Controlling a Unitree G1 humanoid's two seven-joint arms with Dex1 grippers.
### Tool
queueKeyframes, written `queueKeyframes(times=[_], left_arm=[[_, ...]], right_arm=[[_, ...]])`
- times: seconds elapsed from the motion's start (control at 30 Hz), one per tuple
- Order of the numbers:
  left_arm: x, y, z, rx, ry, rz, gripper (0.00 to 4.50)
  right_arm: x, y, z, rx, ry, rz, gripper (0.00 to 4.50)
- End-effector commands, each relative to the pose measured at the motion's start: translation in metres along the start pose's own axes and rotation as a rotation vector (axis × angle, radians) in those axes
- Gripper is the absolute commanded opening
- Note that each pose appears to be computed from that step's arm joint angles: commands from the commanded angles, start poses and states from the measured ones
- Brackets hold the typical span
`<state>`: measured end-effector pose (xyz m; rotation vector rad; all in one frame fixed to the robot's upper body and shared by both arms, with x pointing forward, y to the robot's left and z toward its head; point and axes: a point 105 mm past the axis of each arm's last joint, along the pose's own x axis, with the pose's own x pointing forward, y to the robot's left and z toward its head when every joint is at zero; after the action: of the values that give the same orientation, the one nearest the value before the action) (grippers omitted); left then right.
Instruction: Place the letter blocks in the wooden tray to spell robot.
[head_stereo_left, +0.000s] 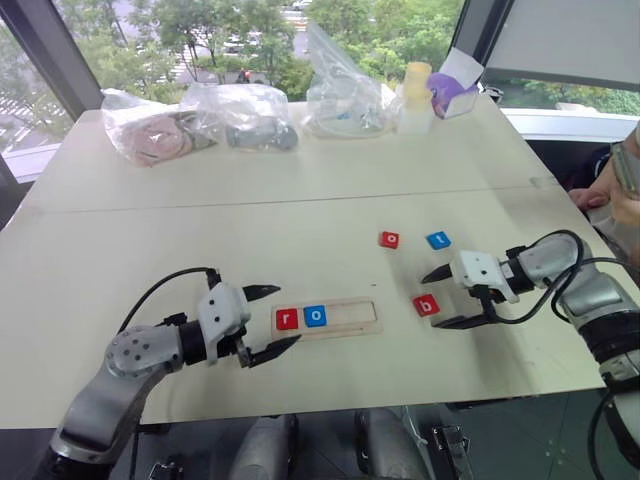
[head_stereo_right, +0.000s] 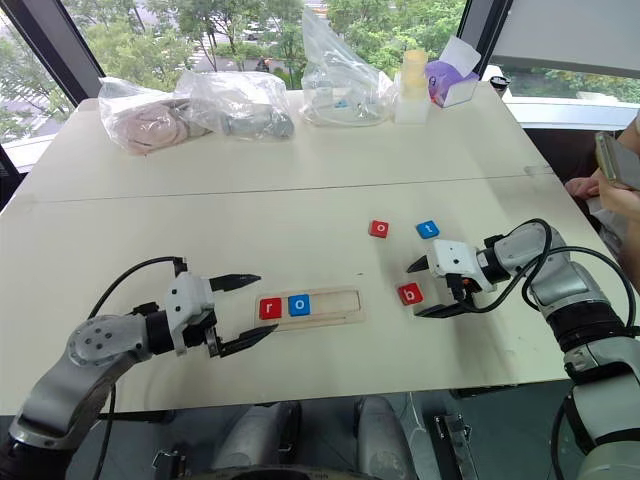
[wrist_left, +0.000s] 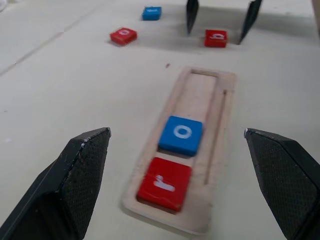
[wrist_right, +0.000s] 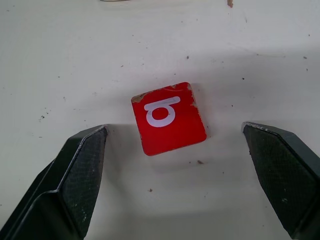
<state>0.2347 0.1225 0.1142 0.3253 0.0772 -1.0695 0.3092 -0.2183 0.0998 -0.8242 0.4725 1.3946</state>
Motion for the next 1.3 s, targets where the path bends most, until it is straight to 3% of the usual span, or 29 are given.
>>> queueKeyframes(times=[0.03,0.2,0.47,0.7,0.87,1.3], left_arm=[[-0.006,0.001,0.012,0.032,-0.02,-0.001,4.5],[-0.007,0.006,0.014,0.028,-0.025,0.013,4.5],[-0.018,0.002,0.01,0.003,0.0,-0.012,4.5],[-0.022,0.005,0.008,0.006,0.014,-0.019,4.5],[-0.02,0.004,0.009,0.009,0.007,-0.016,4.5],[-0.019,0.002,0.009,0.007,0.002,0.005,4.5]], right_arm=[[0.011,0.008,-0.008,0.007,0.014,0.031,3.61],[0.021,0.012,0.004,-0.005,-0.052,0.028,1.15],[0.018,0.008,0.061,-0.092,-0.144,-0.04,1.11],[0.046,0.007,0.116,-0.084,-0.19,-0.023,1.11],[0.067,0.001,0.121,-0.077,-0.138,-0.02,1.11],[0.083,0.012,0.122,-0.048,-0.109,0.053,1.11]])
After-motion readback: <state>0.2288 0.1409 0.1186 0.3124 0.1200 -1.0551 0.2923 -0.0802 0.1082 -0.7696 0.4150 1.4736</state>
